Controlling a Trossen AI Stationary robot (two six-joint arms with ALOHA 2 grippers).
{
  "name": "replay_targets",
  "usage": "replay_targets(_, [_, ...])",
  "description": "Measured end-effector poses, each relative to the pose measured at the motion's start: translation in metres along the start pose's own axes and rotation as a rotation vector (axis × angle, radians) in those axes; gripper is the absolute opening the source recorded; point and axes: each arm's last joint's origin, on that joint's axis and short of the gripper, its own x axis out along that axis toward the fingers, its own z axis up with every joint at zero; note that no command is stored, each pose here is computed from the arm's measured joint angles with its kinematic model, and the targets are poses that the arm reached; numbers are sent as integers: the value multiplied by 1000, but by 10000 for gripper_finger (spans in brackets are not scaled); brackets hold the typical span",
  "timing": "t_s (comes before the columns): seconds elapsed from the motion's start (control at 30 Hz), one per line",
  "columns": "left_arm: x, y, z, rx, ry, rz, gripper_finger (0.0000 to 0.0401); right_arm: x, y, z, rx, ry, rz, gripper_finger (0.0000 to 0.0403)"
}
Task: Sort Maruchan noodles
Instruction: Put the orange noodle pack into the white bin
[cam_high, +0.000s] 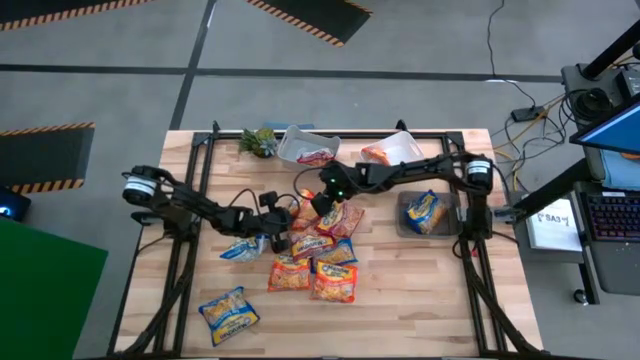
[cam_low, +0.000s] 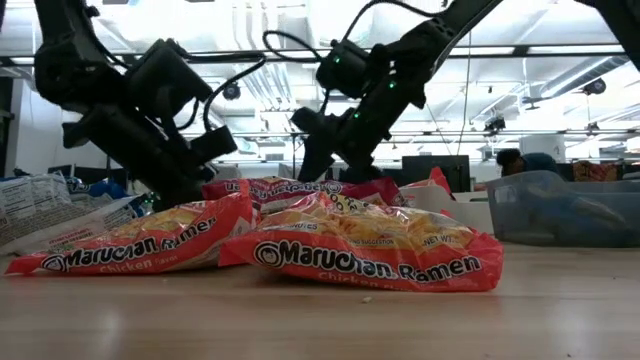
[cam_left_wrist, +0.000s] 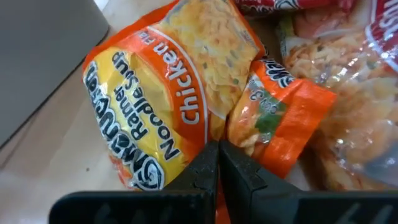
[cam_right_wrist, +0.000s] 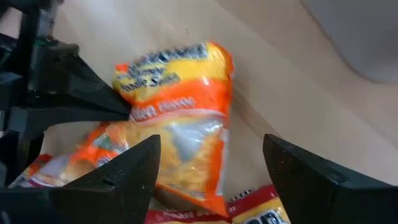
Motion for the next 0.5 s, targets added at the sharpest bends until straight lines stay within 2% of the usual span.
replay_targets(0.3, [7,-3,-4,1,-2,-1,0,23,-7,0,-6,40,36,307])
replay_targets(0.5, [7,-3,-4,-4,-14,-5,0,35,-1,-1,-54,83,267,302])
